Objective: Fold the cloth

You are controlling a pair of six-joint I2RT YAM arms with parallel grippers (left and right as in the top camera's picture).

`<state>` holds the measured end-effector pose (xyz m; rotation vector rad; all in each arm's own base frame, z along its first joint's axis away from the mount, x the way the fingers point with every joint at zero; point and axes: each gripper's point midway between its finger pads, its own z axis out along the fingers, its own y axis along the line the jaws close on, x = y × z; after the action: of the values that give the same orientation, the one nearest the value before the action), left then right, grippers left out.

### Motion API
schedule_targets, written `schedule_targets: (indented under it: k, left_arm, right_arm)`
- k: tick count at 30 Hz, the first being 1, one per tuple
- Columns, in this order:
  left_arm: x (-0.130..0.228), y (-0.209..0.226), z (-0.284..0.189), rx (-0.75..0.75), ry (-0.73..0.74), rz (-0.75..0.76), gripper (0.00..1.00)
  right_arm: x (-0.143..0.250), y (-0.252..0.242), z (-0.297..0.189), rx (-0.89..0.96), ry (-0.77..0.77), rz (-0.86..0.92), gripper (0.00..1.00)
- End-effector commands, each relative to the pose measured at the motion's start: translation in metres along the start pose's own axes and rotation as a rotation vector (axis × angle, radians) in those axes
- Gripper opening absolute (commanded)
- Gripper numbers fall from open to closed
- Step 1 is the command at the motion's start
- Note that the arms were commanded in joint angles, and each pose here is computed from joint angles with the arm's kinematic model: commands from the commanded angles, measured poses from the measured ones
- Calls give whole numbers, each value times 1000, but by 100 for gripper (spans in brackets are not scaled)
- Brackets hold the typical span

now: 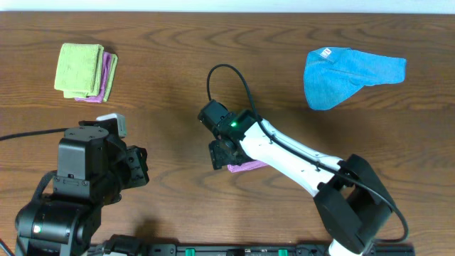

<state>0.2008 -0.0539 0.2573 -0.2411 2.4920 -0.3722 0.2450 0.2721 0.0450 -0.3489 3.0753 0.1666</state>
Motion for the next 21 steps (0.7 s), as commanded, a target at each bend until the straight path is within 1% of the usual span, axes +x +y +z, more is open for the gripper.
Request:
schedule_targets:
  k: [1, 3, 4, 7, 8, 9, 12, 13, 15, 17, 19, 21]
  left_arm:
    - [-3, 2, -2, -10, -10, 1, 26]
    - [-3, 3, 1, -18, -6, 0, 26]
    - [-4, 5, 3, -30, -5, -1, 26]
    - [-3, 11, 17, -65, 13, -3, 27]
    - [-1, 12, 23, -68, 26, -5, 31]
    - [2, 12, 33, -60, 46, -6, 38]
    - [15, 5, 64, 7, 113, -14, 41]
    - [19, 0, 74, 40, 134, -17, 46]
    - [29, -10, 95, 123, 175, -24, 65]
    - [37, -19, 115, 198, 210, -44, 77]
    - [44, -28, 132, 263, 240, -72, 98]
    - [52, -34, 149, 314, 274, -99, 95]
  right_arm:
    - [8, 23, -8, -126, 54, -27, 53]
    - [5, 23, -15, -137, 47, -37, 7]
    - [2, 22, -21, -138, 39, -35, 2]
    - [-9, 15, -42, -147, -1, -46, 1]
    - [-12, 11, -50, -145, -18, -44, 1]
    - [-17, 5, -58, -135, -40, -35, 2]
    - [-28, -28, -82, -58, -114, 21, 1]
    - [-30, -40, -89, -28, -131, 43, 2]
    - [-33, -67, -98, 21, -149, 96, 2]
    - [-34, -89, -102, 46, -138, 145, 2]
    - [-34, -108, -102, 57, -121, 183, 2]
    - [-32, -115, -98, 16, -91, 206, 2]
